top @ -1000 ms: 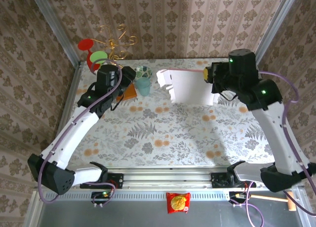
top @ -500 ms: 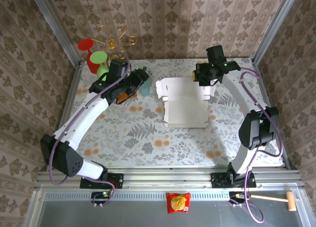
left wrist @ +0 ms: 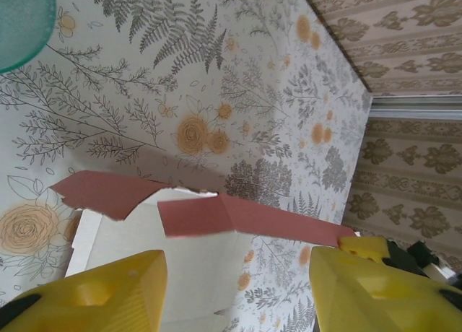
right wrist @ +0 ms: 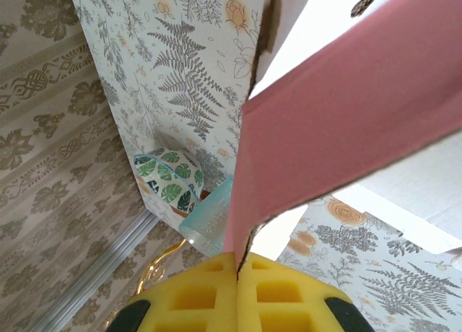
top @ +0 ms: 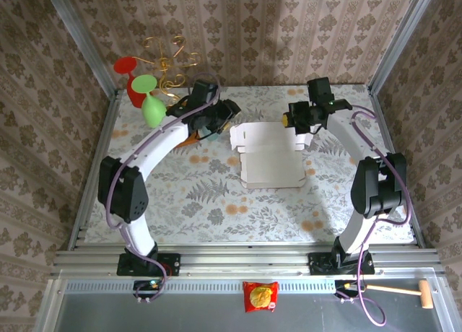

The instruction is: Fold the paper box

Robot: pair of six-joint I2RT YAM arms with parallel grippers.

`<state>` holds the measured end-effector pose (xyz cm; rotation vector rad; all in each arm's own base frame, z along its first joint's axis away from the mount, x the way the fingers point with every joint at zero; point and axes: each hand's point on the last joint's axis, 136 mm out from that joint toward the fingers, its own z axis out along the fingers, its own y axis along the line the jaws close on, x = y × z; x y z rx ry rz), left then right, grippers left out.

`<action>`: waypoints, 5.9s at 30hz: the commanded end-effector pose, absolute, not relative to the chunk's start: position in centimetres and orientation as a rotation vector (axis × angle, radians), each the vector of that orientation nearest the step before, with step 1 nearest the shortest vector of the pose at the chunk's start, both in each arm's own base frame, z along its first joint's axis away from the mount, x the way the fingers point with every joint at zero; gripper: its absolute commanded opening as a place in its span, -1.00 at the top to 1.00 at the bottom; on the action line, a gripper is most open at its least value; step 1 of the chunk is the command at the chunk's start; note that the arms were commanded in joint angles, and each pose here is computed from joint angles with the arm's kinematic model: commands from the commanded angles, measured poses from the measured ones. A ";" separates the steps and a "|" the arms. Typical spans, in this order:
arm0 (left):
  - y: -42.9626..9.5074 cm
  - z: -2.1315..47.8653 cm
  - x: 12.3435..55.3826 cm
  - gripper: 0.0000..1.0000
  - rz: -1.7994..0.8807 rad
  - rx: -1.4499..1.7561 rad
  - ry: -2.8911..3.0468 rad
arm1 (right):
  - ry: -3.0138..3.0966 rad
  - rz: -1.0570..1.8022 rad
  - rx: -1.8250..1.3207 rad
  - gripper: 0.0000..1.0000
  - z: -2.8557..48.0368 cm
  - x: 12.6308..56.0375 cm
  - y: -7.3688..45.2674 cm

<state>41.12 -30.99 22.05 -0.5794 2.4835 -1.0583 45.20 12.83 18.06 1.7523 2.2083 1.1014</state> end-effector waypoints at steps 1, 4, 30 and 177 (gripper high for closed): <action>-32.3 23.0 41.7 -0.08 -1.105 -0.542 2.470 | 2.210 1.173 1.664 1.00 19.2 45.4 13.1; -32.9 22.4 42.1 -0.08 -1.111 -0.548 2.475 | 2.213 1.180 1.659 1.00 19.0 45.4 13.1; -33.4 20.6 41.9 -0.01 -1.120 -0.611 2.518 | 2.200 1.212 1.652 1.00 18.2 45.1 13.2; -30.3 21.6 39.3 0.05 -1.162 -0.747 2.324 | 1.774 1.094 1.600 1.00 14.7 47.4 16.4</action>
